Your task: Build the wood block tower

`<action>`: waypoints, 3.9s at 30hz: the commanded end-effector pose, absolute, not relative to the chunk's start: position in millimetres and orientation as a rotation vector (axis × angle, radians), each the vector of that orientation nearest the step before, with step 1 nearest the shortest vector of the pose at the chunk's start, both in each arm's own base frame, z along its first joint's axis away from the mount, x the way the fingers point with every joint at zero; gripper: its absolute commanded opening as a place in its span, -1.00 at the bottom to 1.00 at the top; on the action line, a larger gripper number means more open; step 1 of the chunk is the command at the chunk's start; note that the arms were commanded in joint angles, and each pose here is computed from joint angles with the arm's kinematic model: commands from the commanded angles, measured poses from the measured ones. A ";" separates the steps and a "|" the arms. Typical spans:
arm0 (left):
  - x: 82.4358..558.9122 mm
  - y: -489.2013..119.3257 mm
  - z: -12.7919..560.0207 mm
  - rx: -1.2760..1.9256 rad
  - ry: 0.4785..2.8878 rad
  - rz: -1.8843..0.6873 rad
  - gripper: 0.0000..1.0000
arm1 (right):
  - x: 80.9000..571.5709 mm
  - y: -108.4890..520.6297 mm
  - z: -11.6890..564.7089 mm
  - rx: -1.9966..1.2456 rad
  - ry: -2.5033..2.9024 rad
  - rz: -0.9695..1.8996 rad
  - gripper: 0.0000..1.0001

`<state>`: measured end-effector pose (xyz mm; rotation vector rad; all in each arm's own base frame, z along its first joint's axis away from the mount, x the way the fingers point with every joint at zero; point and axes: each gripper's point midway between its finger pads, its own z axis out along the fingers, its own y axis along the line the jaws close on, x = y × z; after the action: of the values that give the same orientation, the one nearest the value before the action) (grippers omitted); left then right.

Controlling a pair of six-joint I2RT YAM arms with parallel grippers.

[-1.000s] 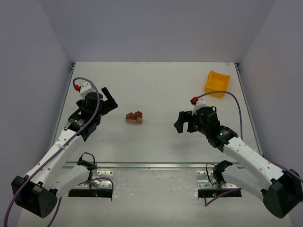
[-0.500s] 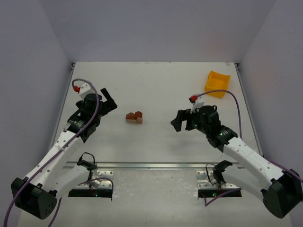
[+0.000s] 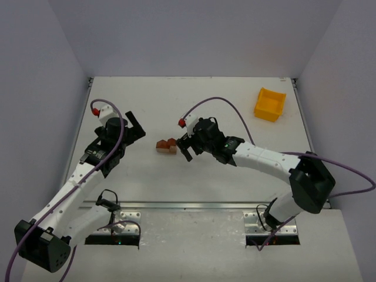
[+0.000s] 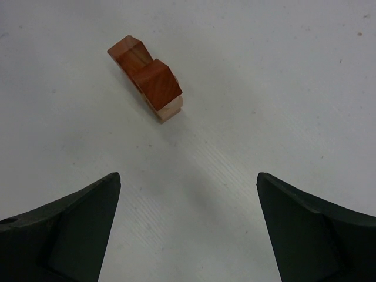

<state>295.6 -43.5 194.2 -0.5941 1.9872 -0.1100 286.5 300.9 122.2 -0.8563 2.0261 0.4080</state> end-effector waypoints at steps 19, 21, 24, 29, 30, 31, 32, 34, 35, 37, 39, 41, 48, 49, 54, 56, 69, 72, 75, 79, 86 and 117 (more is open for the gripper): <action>305.0 -35.5 195.4 -0.637 1.947 -0.056 1.00 | 345.3 376.0 118.0 -1.115 1.835 0.333 0.97; 305.7 -36.1 195.6 -0.634 1.948 -0.057 1.00 | 347.5 377.0 115.3 -1.115 1.840 0.329 0.97; 305.2 -36.3 195.3 -0.632 1.951 -0.057 1.00 | 349.5 378.1 114.7 -1.114 1.838 0.324 0.97; 304.2 -36.1 197.4 -0.631 1.945 -0.063 1.00 | 350.0 378.5 114.2 -1.118 1.838 0.322 0.97; 304.1 -35.9 197.9 -0.631 1.943 -0.063 1.00 | 350.5 378.4 114.2 -1.117 1.838 0.319 0.97; 304.1 -35.9 197.8 -0.632 1.942 -0.063 1.00 | 351.3 378.1 114.3 -1.114 1.838 0.314 0.97; 304.1 -35.9 197.7 -0.631 1.942 -0.063 1.00 | 352.2 377.8 114.2 -1.111 1.838 0.309 0.97; 304.1 -36.1 197.6 -0.631 1.943 -0.064 1.00 | 353.3 377.7 113.8 -1.109 1.840 0.303 0.97; 304.2 -36.2 197.1 -0.629 1.945 -0.063 1.00 | 353.2 377.5 113.5 -1.109 1.842 0.302 0.97; 305.2 -38.0 196.7 -0.623 1.951 -0.069 1.00 | 354.4 376.9 112.4 -1.105 1.846 0.294 0.97; 305.8 -39.2 196.9 -0.619 1.955 -0.073 1.00 | 354.9 376.4 111.9 -1.103 1.849 0.290 0.97; 306.0 -39.6 197.1 -0.617 1.956 -0.075 1.00 | 355.2 376.4 113.0 -1.101 1.848 0.289 0.97; 304.4 -39.2 200.8 -0.616 1.943 -0.084 1.00 | 358.0 372.7 113.6 -1.102 1.853 0.256 0.97; 304.5 -39.3 201.0 -0.615 1.943 -0.085 1.00 | 358.3 372.0 112.8 -1.103 1.854 0.250 0.97; 305.2 -39.7 200.4 -0.612 1.946 -0.083 1.00 | 360.3 370.3 112.4 -1.097 1.856 0.234 0.97; 305.2 -40.2 200.3 -0.610 1.947 -0.086 1.00 | 362.0 370.1 113.8 -1.094 1.854 0.224 0.97; 304.7 -40.7 201.3 -0.606 1.945 -0.092 1.00 | 363.4 368.0 114.0 -1.091 1.858 0.207 0.97; 304.6 -41.2 200.0 -0.604 1.948 -0.093 1.00 | 355.9 368.6 112.5 -1.117 1.857 0.241 0.97; 305.1 -42.2 200.6 -0.599 1.948 -0.099 1.00 | 344.2 373.9 116.1 -1.155 1.835 0.317 0.97; 305.6 -43.7 200.6 -0.591 1.950 -0.106 1.00 | 328.7 381.6 122.3 -1.206 1.805 0.419 0.97; 306.0 -43.3 202.3 -0.592 1.942 -0.108 1.00 | 325.3 375.6 138.2 -1.164 1.786 0.426 0.97; 294.9 -35.4 213.3 -0.649 1.892 -0.121 1.00 | 246.9 121.9 144.0 -0.129 2.083 0.061 0.97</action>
<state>294.1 -36.5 200.5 -0.6316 1.9456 -0.0945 245.6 129.3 140.7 -0.2124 2.0741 0.0933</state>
